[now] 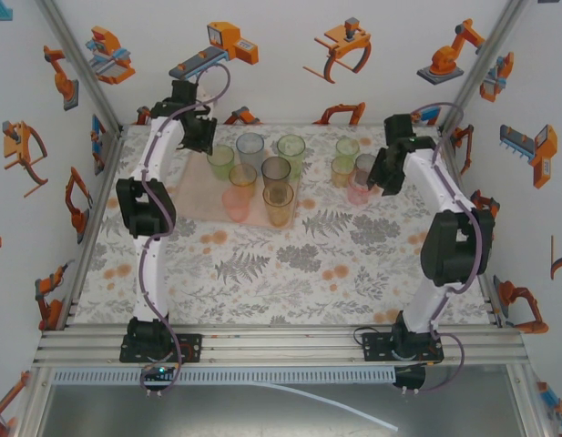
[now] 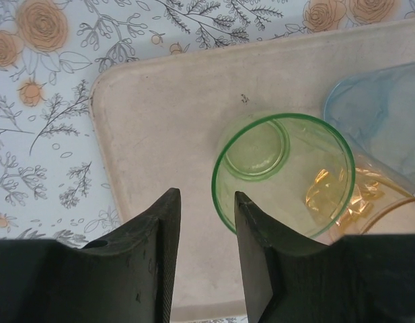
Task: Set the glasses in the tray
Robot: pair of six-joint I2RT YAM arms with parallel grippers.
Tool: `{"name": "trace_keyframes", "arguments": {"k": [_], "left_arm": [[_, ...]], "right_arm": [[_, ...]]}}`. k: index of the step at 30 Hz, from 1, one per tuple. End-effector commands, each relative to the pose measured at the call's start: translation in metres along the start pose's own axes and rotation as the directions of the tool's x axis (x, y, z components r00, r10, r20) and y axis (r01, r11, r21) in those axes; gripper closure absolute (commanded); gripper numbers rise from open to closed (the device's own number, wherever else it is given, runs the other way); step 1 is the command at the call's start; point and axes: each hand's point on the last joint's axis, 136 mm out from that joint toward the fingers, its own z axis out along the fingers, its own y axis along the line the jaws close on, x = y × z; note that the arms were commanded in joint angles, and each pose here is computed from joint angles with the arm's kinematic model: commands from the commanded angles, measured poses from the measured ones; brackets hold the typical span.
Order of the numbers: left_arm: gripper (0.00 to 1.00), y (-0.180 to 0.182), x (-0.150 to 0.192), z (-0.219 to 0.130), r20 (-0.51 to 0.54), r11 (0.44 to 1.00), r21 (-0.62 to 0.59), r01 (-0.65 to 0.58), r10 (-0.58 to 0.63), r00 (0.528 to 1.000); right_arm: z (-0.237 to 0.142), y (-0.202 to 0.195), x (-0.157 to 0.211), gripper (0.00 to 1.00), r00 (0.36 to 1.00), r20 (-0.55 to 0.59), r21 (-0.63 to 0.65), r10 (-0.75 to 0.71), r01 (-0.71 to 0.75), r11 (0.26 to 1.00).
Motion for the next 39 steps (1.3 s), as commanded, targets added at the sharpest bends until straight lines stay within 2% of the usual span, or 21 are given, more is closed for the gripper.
{"name": "trace_keyframes", "arguments": {"k": [1, 10, 15, 16, 27, 36, 37, 39], "left_arm": [[0.60, -0.002, -0.014, -0.041, 0.050, 1.000, 0.012, -0.002, 0.002, 0.999], [0.59, -0.007, -0.023, -0.089, 0.094, 1.000, 0.014, 0.012, -0.013, 0.995], [0.58, -0.015, -0.024, -0.125, 0.128, 0.999, 0.036, 0.027, -0.031, 0.991], [0.55, -0.016, -0.022, -0.130, 0.130, 0.999, 0.032, 0.029, -0.033, 0.991], [0.54, -0.045, -0.013, -0.193, 0.168, 0.995, 0.097, 0.011, -0.027, 0.985], [0.54, -0.072, 0.000, -0.232, 0.195, 0.986, 0.158, -0.054, 0.022, 0.981], [0.45, -0.073, 0.002, -0.237, 0.199, 0.986, 0.158, -0.059, 0.026, 0.980], [0.37, -0.076, 0.007, -0.245, 0.205, 0.984, 0.168, -0.065, 0.030, 0.978]], "right_arm": [[0.003, 0.005, -0.020, 0.57, 0.999, 0.043, -0.008, -0.024, 0.025, 1.000], [0.036, 0.004, -0.031, 0.59, 0.999, 0.010, 0.033, -0.039, 0.039, 0.999], [0.052, 0.001, -0.028, 0.66, 0.999, -0.022, 0.053, -0.047, 0.048, 0.997], [0.053, 0.001, -0.028, 0.68, 0.999, -0.024, 0.054, -0.048, 0.049, 0.997], [0.046, -0.003, -0.026, 0.89, 0.996, -0.033, 0.070, -0.080, 0.082, 0.994], [0.033, -0.007, -0.021, 0.98, 0.993, -0.041, 0.074, -0.111, 0.114, 0.991], [0.029, -0.007, -0.021, 0.98, 0.993, -0.038, 0.074, -0.112, 0.115, 0.991], [0.022, -0.006, -0.019, 1.00, 0.992, -0.033, 0.068, -0.119, 0.121, 0.990]]}}
